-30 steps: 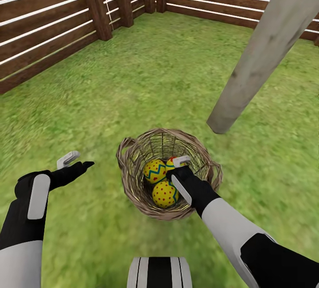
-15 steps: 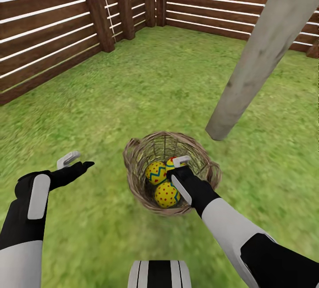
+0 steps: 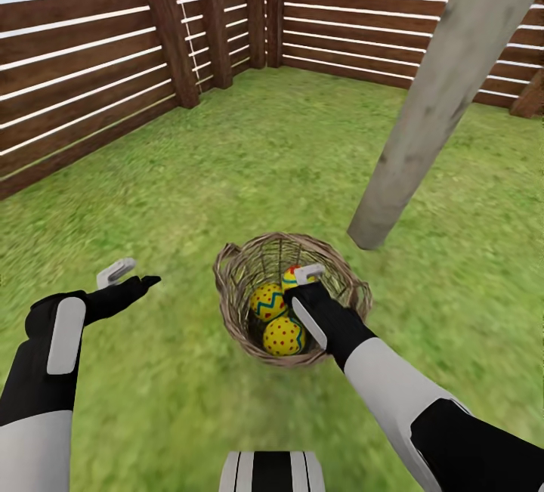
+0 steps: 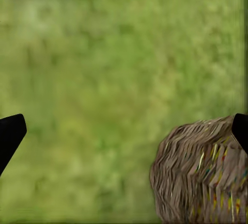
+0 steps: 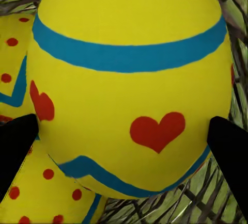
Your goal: Take the three Easter eggs out of the wicker basket on the lawn in the garden, then place them on the lawn next to a single tree (choose any tree) so that all three eggs are next to the same tree and none are left in the basket.
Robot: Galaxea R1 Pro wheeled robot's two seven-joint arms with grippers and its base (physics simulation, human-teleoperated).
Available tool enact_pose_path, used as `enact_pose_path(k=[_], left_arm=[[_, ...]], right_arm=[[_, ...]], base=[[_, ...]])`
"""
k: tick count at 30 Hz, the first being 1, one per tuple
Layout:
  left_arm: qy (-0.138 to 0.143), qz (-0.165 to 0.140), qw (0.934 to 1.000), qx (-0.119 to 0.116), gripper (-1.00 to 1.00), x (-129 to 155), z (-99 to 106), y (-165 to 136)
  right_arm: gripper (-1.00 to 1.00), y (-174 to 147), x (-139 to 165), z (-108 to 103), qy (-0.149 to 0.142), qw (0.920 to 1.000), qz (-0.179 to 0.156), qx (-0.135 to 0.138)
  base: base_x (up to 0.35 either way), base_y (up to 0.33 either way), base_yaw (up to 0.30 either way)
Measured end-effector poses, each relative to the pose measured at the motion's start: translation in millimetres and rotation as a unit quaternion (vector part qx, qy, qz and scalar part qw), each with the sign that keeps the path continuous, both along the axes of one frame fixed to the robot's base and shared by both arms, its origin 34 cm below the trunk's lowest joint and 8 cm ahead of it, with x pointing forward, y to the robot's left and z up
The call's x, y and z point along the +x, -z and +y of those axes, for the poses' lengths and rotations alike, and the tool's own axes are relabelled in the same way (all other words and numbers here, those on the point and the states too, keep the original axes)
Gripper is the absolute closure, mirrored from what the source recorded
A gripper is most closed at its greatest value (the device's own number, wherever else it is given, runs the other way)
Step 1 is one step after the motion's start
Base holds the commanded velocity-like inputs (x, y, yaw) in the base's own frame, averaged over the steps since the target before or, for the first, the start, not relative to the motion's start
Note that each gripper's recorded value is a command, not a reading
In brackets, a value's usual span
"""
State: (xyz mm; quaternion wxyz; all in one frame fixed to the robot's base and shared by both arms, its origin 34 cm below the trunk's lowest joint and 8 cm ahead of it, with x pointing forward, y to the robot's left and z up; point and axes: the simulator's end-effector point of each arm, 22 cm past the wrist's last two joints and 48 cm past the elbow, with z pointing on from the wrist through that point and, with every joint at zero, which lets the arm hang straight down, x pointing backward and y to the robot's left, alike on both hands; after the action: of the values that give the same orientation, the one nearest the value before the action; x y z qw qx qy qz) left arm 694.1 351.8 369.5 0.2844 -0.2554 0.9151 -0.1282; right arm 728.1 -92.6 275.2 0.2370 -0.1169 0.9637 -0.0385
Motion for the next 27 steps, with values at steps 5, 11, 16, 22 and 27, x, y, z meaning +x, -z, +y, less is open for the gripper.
enact_pose_path(k=[5, 11, 16, 22, 27], left_arm=[[0.001, -0.012, 0.9999, 0.001, -1.00, 3.1, 1.4, -14.6], [0.001, -0.025, 0.9997, 0.003, -1.00, 6.9, 3.3, -31.5], [0.001, -0.036, 0.9994, 0.003, -1.00, 8.9, 3.4, -44.9], [0.001, -0.042, 0.9991, 0.003, -1.00, 9.9, 3.4, -52.9], [0.001, -0.052, 0.9986, 0.003, -1.00, 11.4, 3.2, -66.1]], right_arm=[[1.00, -36.9, 22.1, 10.5, -0.001, 0.9991, -0.038, 0.017], [1.00, -53.6, 26.8, 9.5, -0.001, 0.9986, -0.050, 0.015], [1.00, -68.5, 30.5, 9.0, -0.001, 0.9980, -0.061, 0.015], [1.00, -77.9, 32.9, 9.2, -0.002, 0.9975, -0.068, 0.016], [1.00, -94.5, 37.1, 9.3, -0.002, 0.9966, -0.081, 0.016]], base=[[0.000, 0.000, 0.000], [-0.077, 0.000, 0.000], [-0.031, 0.000, 0.000], [0.000, 0.000, 0.000], [0.000, 0.000, 0.000]])
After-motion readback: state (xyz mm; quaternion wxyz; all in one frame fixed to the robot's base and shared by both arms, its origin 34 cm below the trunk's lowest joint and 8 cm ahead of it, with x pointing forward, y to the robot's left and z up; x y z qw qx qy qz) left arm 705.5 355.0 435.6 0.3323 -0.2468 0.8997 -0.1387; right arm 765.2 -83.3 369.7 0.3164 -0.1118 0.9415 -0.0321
